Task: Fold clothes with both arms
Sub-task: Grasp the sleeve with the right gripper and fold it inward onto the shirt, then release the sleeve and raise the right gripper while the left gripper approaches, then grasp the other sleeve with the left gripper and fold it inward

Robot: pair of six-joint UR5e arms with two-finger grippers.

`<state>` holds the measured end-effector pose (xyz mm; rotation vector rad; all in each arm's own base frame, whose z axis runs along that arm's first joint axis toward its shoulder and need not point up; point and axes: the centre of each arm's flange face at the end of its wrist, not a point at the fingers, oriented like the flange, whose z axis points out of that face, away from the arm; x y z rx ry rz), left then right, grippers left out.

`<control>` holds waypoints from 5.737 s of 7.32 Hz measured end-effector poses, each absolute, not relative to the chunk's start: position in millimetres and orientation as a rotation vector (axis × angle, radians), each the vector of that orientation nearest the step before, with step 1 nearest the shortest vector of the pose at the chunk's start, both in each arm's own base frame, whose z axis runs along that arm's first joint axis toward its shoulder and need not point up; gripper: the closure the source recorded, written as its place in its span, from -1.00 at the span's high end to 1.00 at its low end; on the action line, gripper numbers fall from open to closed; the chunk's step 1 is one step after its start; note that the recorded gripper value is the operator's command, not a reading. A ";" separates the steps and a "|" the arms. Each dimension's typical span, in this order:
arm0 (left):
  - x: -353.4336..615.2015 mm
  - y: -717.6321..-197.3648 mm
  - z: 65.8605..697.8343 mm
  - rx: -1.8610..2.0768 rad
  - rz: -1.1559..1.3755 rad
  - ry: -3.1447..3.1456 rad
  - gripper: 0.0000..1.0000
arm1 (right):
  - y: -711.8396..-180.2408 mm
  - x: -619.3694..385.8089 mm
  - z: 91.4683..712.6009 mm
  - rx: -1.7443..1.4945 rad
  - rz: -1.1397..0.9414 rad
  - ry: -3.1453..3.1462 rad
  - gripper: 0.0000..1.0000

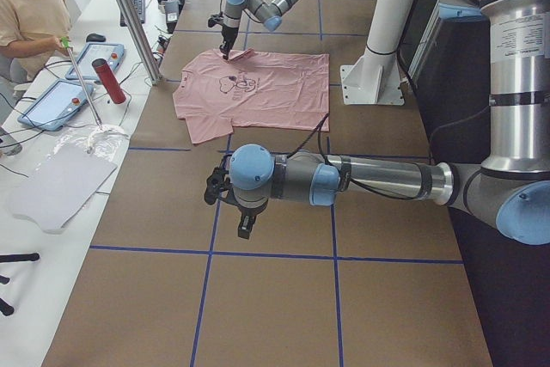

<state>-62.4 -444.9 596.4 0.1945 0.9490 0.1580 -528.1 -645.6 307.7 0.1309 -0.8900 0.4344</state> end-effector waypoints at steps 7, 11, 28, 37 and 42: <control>-54.2 -456.9 549.5 0.270 0.161 0.951 1.00 | -652.4 -504.2 286.2 0.101 0.423 -0.951 1.00; 89.8 -504.3 480.2 0.187 0.174 1.095 1.00 | -599.4 -349.6 328.7 -0.047 0.372 -1.115 1.00; 332.1 -675.3 444.8 0.280 0.183 1.003 0.57 | -546.1 -130.0 474.7 0.115 0.175 -1.059 1.00; 372.7 -705.9 472.5 0.376 0.171 0.940 0.11 | -535.4 -123.3 484.5 0.122 0.171 -1.043 1.00; 383.2 -710.2 463.2 0.374 0.170 0.945 -0.18 | -532.4 -121.5 482.9 0.123 0.169 -1.048 1.00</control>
